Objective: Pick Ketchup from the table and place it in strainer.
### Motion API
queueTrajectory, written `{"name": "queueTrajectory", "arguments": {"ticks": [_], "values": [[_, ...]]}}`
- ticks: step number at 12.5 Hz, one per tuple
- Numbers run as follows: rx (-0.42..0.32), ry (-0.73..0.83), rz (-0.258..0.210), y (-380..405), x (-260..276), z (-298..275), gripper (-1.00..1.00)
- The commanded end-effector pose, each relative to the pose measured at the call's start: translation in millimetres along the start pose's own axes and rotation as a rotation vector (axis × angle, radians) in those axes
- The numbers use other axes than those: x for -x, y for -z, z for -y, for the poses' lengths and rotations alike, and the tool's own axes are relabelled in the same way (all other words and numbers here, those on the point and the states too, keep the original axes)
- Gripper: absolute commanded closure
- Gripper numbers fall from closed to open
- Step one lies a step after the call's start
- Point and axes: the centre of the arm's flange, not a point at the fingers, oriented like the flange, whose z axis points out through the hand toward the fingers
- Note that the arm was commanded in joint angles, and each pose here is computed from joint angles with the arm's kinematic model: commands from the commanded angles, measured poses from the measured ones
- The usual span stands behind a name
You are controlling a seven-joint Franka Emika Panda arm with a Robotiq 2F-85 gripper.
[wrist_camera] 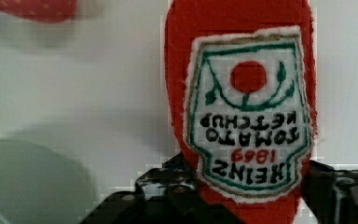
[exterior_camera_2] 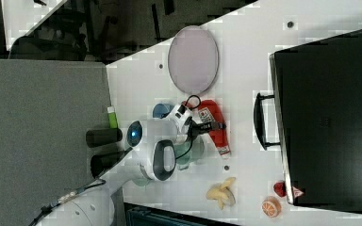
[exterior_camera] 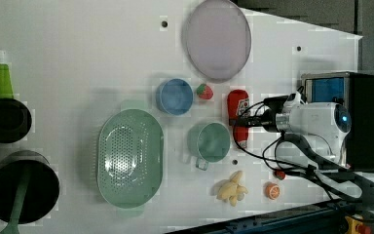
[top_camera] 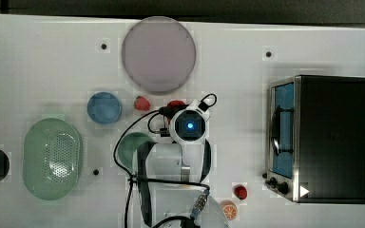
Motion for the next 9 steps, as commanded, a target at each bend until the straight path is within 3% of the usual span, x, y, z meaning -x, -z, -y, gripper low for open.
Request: {"name": "queueTrajectory", "arguments": {"ticks": [1, 4, 9], "values": [[0.024, 0.031, -0.115, 63, -25, 0, -0.16], [0.037, 0.044, -0.115, 134, -23, 7, -0.16], [0.047, 0.002, 0.006, 255, -9, 58, -0.16]]}}
